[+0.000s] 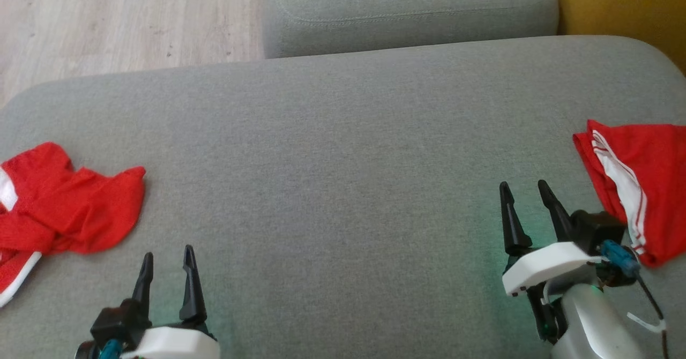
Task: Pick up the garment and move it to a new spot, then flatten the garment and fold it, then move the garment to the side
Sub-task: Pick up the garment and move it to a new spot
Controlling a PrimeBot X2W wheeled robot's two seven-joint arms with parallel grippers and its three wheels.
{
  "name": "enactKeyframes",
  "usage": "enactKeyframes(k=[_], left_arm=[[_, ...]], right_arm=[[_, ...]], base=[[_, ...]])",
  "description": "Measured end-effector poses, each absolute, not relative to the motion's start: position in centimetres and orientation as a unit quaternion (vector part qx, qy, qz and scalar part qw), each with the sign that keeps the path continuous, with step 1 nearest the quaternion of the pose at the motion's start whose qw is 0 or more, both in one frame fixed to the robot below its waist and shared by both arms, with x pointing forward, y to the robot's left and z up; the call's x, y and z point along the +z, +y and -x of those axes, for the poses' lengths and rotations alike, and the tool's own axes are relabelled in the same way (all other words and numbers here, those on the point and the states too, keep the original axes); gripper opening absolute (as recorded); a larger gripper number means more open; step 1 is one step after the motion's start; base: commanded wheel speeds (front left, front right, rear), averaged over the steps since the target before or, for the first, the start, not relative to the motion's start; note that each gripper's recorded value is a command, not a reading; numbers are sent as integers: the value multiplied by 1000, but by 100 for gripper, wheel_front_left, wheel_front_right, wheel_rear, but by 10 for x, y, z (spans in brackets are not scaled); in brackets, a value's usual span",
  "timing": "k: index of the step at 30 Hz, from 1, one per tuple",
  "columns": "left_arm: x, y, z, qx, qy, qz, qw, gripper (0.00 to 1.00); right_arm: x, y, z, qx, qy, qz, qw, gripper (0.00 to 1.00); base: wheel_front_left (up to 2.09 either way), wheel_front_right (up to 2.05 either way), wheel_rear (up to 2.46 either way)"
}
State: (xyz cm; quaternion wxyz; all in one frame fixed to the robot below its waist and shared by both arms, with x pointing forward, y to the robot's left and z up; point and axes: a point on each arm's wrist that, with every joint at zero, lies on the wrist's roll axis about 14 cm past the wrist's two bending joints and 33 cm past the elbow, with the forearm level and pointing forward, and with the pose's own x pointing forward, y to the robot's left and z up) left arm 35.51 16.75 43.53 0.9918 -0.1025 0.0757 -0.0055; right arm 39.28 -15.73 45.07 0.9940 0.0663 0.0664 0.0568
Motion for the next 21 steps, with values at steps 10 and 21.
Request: enactKeyframes(k=[10, 21], left_arm=[[430, 197, -339, 50, 79, 114, 989, 100], [418, 286, -266, 222, 85, 134, 962, 100]], right_arm=[[440, -114, -406, 118, 85, -61, 988, 100], [427, 23, -404, 311, 109, -44, 943, 100]], base=[[0, 0, 0], [0, 0, 0]])
